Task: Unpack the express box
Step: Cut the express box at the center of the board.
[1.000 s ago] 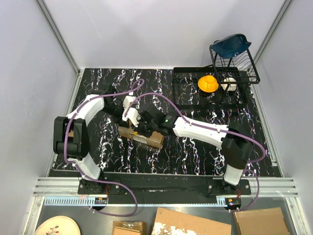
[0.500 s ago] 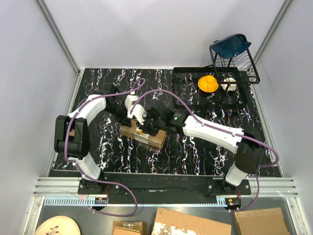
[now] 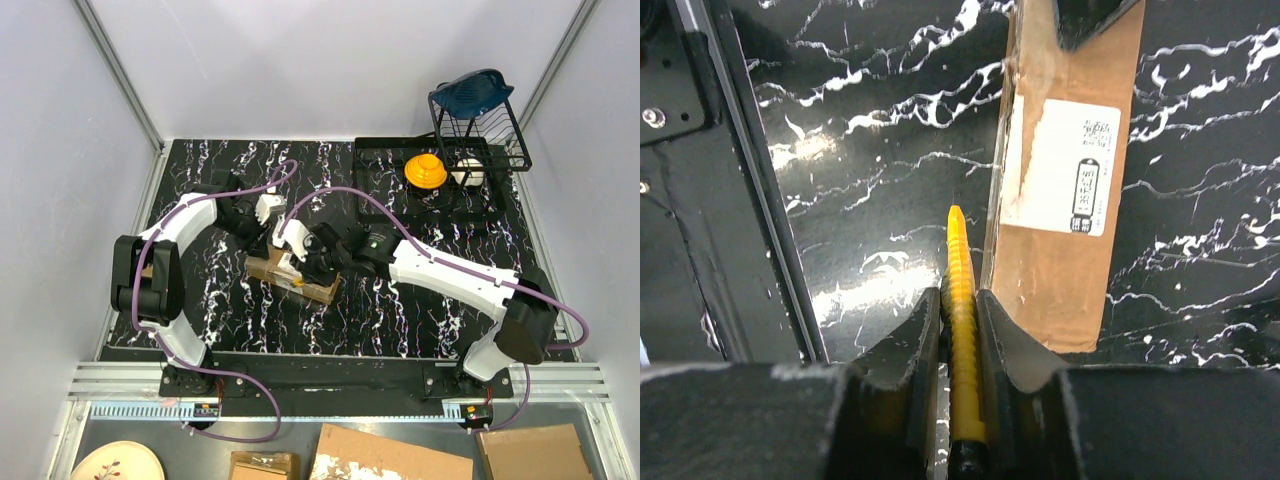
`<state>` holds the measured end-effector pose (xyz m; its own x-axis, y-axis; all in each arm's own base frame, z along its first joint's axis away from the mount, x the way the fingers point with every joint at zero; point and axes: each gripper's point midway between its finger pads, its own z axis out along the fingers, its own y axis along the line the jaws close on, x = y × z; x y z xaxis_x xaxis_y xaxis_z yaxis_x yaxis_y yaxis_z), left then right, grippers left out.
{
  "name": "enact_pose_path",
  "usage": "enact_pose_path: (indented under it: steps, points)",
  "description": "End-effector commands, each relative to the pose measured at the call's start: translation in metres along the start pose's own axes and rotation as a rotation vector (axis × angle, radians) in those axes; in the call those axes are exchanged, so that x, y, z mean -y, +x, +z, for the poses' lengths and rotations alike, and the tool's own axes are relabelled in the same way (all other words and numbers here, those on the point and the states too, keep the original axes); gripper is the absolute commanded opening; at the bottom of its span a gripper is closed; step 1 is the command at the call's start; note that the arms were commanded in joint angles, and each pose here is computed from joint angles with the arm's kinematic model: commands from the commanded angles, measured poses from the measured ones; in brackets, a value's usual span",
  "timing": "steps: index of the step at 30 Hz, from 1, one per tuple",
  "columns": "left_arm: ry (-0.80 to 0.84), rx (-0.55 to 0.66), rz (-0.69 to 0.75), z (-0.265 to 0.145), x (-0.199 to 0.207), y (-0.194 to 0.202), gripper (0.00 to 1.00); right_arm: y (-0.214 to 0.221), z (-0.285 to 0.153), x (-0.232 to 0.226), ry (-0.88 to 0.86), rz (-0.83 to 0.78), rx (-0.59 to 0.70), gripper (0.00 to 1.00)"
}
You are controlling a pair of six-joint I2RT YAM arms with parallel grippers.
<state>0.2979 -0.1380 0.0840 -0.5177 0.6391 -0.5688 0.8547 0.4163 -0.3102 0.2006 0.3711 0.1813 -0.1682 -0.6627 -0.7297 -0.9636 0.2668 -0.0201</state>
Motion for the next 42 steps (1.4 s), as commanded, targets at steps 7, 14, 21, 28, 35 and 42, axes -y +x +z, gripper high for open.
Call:
enact_pose_path:
  steps: [7,14,21,28,35,42]
  points:
    - [-0.034,-0.088,0.026,0.022,-0.017,0.023,0.31,0.009,-0.002,0.007,-0.005,0.032,-0.009,0.00]
    - [-0.038,-0.086,0.031,0.021,-0.017,0.022,0.31,0.012,0.001,0.014,0.008,0.041,-0.015,0.00]
    - [-0.037,-0.085,0.038,0.021,-0.016,0.022,0.31,0.015,0.008,0.021,0.022,0.052,-0.021,0.00]
    - [-0.036,-0.085,0.046,0.021,-0.016,0.022,0.31,0.015,0.012,0.023,0.021,0.055,-0.024,0.00]
    - [-0.034,-0.087,0.047,0.021,-0.016,0.023,0.31,0.011,0.007,0.026,0.032,0.055,-0.011,0.00]
    - [-0.034,-0.085,0.046,0.021,-0.015,0.023,0.31,0.015,0.005,0.026,0.039,0.054,-0.017,0.00]
